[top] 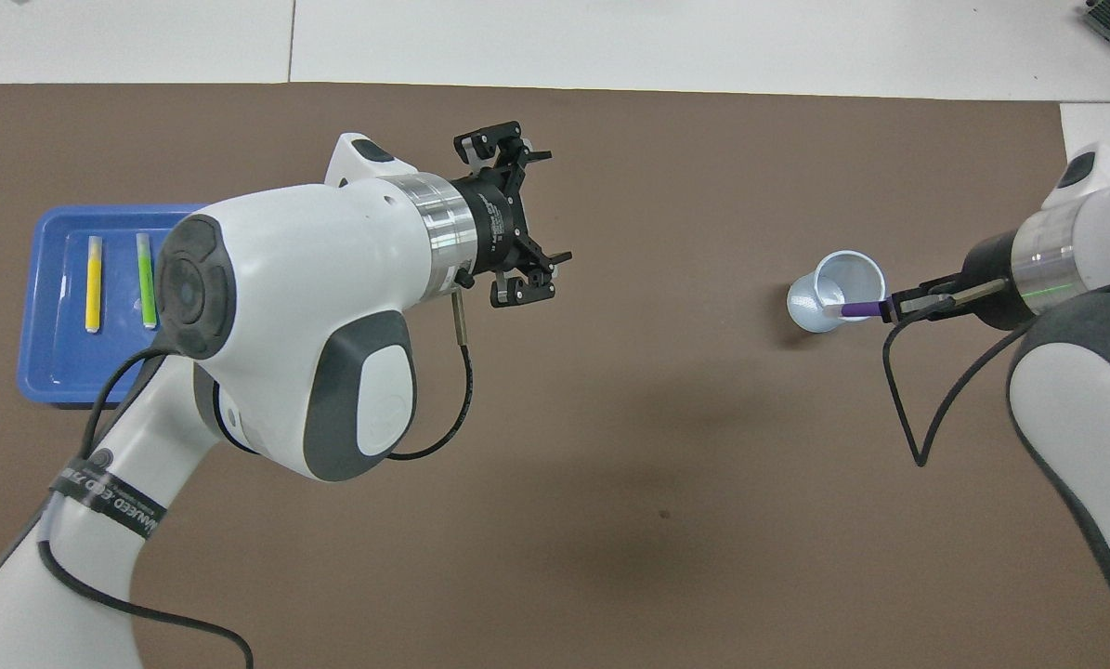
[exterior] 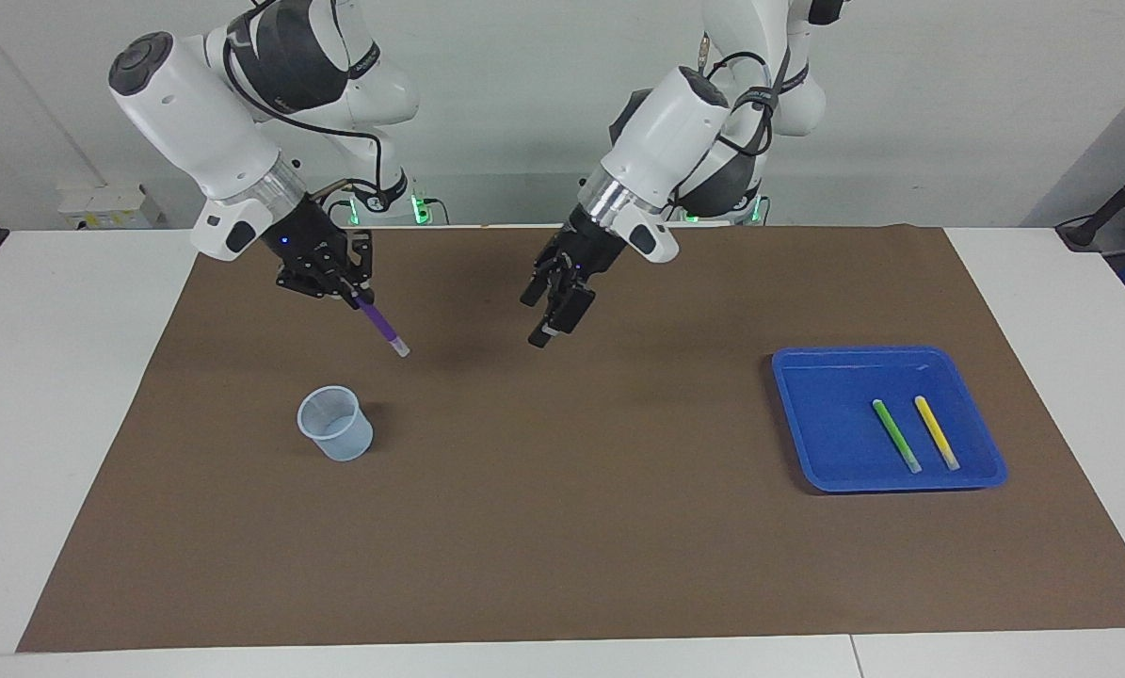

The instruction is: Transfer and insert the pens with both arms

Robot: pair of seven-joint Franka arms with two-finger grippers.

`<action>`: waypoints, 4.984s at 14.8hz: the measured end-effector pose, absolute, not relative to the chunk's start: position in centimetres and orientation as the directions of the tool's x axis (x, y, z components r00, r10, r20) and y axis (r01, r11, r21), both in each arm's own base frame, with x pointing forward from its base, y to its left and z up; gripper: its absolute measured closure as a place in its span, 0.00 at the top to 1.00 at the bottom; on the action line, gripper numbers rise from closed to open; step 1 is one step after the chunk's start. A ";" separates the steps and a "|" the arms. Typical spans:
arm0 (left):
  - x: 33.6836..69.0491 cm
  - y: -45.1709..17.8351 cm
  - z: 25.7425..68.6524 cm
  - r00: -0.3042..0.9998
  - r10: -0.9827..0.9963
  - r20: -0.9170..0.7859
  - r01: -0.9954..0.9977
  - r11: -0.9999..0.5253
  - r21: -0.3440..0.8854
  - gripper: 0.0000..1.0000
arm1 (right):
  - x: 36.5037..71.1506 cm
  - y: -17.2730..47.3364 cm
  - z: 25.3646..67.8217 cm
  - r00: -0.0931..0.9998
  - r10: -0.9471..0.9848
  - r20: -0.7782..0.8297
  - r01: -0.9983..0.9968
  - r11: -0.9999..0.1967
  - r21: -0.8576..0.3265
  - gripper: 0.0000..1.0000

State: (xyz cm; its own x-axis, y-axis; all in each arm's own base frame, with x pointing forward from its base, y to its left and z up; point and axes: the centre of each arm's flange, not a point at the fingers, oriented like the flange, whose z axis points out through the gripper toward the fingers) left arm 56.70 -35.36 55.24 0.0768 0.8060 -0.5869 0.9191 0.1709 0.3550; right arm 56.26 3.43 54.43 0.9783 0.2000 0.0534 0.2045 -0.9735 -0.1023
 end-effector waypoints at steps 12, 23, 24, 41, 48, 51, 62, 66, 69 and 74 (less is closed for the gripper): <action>61.2 -23.8 57.4 0.332 0.915 -0.229 0.845 -0.181 0.504 1.00 | 61.2 1.6 46.9 0.972 0.223 0.069 0.224 -0.975 0.005 0.18; 62.9 -7.2 55.0 0.759 0.648 0.063 0.586 -0.722 0.369 0.97 | 60.6 1.2 50.6 0.977 0.212 0.024 0.212 -0.977 -0.004 1.00; 62.8 -6.6 54.6 0.789 0.609 0.078 0.550 -0.757 0.352 0.92 | 60.1 0.7 52.5 0.979 0.203 0.021 0.203 -0.979 -0.005 1.00; 66.4 7.0 36.6 0.993 0.058 0.104 0.063 -0.997 -0.042 0.80 | 55.1 3.0 59.7 0.997 0.065 -0.029 0.064 -0.997 -0.044 1.00; 65.0 8.9 31.2 0.994 0.051 0.095 0.054 -0.998 -0.034 0.77 | 55.1 2.9 59.6 0.998 0.064 -0.029 0.063 -0.997 -0.044 1.00; 64.7 8.8 30.8 0.995 0.050 0.091 0.054 -0.998 -0.033 0.75 | 55.1 2.9 59.6 0.998 0.064 -0.030 0.063 -0.997 -0.044 1.00; 64.1 8.4 30.0 0.994 0.045 0.100 0.049 -0.998 -0.030 0.54 | 55.0 2.9 59.2 0.997 0.063 -0.038 0.062 -0.997 -0.043 1.00; 64.1 8.1 30.2 0.994 0.041 0.104 0.044 -0.999 -0.028 0.17 | 54.9 2.8 58.5 0.996 0.069 -0.053 0.067 -0.997 -0.042 1.00; 64.1 8.2 30.2 0.994 0.041 0.103 0.045 -0.999 -0.029 0.17 | 54.8 2.5 58.5 0.996 0.064 -0.054 0.062 -0.997 -0.042 1.00; 64.3 8.5 30.7 0.996 0.048 0.076 0.050 -0.998 -0.031 0.17 | 54.8 2.4 58.5 0.996 0.064 -0.054 0.062 -0.997 -0.042 1.00</action>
